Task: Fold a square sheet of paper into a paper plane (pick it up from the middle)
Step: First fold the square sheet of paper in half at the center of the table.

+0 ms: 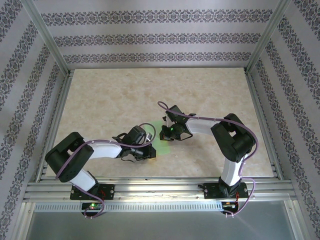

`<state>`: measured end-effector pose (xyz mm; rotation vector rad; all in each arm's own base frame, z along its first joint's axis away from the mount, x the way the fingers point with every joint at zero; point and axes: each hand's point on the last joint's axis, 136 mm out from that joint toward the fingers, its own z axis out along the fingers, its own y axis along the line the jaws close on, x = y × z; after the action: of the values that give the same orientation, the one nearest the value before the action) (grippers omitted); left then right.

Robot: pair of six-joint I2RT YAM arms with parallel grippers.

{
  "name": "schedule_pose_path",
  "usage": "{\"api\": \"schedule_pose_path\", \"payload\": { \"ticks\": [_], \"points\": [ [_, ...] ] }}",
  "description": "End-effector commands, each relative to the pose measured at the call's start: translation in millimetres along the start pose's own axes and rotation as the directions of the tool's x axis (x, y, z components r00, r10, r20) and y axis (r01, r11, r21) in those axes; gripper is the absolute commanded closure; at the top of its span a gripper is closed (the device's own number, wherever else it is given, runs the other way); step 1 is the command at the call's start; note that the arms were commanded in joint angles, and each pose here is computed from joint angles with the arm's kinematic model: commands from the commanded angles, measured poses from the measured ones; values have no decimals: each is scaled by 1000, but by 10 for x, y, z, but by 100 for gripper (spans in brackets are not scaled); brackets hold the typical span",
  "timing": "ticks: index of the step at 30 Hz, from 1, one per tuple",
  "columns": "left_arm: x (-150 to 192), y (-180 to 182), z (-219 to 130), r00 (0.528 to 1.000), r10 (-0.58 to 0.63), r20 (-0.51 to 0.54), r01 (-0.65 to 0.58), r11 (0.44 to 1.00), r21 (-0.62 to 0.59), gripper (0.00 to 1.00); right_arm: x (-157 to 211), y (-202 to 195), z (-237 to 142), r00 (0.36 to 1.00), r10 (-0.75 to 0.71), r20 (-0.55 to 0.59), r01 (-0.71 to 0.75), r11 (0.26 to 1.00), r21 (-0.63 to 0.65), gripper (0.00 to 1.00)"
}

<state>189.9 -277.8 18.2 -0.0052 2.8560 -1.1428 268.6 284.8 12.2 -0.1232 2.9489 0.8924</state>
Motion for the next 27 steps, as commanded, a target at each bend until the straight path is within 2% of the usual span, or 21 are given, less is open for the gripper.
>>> {"api": "schedule_pose_path", "payload": {
  "ticks": [1, 4, 6, 11, 14, 17, 20, 27],
  "points": [
    [42, -86, -91, 1000, 13, 23, -14, 999, 36, 87, 444, -496, 76, 986, 104, -130, -80, 981, 179, 100],
    [-104, -317, -298, 993, 57, 104, -64, 995, 72, 86, 370, -299, 22, 991, 69, -117, -57, 993, 107, 100],
    [-223, -353, -424, 985, 62, 158, -72, 996, 53, 85, 282, -90, -63, 995, 35, -93, -31, 998, 46, 100],
    [-615, -218, -663, 956, 12, 295, -13, 1000, 1, 86, 27, 431, -572, 994, -75, 81, 77, 997, -27, 98],
    [-881, -174, -735, 944, -44, 327, 34, 999, 36, 86, -44, 266, -843, 982, -16, 189, 12, 1000, 25, 93],
    [-1090, -162, -731, 942, -48, 332, 37, 998, 42, 86, -11, 10, -992, 967, 102, 235, -101, 995, -15, 91],
    [-1261, -136, -656, 949, -55, 310, 41, 998, 50, 86, 107, -146, -1011, 961, 176, 215, -169, 984, -50, 88],
    [-1570, -79, -460, 951, -99, 292, 72, 992, 102, 86, 336, -174, -820, 971, 210, 118, -202, 976, -75, 86]
  ]
}}
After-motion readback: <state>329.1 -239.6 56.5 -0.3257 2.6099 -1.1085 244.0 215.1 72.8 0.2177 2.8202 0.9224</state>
